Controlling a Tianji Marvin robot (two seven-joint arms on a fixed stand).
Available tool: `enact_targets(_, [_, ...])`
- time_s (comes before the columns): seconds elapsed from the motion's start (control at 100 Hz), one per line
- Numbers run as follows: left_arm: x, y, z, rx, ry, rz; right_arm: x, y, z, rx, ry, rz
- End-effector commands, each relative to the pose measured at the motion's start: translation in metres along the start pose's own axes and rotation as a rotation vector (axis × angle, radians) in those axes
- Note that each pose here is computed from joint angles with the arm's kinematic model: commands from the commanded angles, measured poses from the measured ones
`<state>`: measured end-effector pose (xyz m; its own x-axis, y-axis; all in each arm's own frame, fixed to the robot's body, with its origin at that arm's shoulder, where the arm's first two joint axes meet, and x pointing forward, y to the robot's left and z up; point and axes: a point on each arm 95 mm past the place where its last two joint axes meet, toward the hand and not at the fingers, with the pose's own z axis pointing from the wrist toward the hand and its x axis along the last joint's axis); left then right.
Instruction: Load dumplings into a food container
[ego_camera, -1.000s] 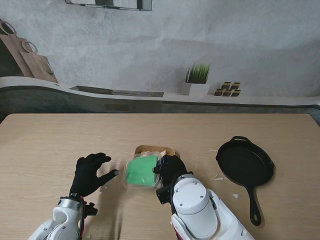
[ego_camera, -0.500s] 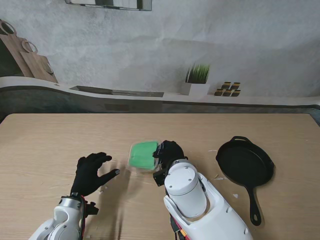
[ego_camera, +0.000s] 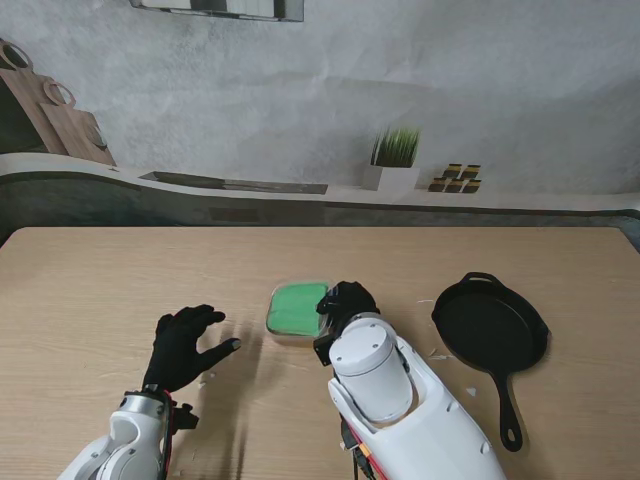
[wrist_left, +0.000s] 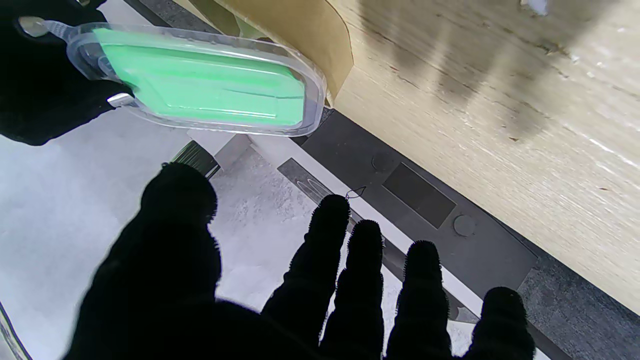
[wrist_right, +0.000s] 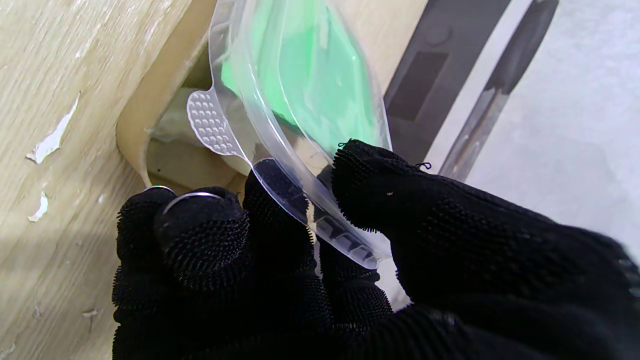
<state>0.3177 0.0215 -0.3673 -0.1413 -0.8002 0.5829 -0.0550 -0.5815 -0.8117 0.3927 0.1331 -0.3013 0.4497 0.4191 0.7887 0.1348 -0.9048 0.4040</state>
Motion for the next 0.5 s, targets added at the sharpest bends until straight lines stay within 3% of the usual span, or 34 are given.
enact_targets(0.0, [0.001,0.002,0.000,-0.015,-0.003,-0.007,0.002,-0.003,0.002,0.006,-0.007,0.001])
enact_targets(0.26, [0.001,0.001,0.000,-0.012,-0.004,-0.006,0.000,-0.001,0.009,-0.034,-0.040,-0.108])
enact_targets(0.49, [0.002,0.001,0.000,-0.016,-0.004,-0.007,-0.001,0.002,0.012,-0.023,-0.057,-0.185])
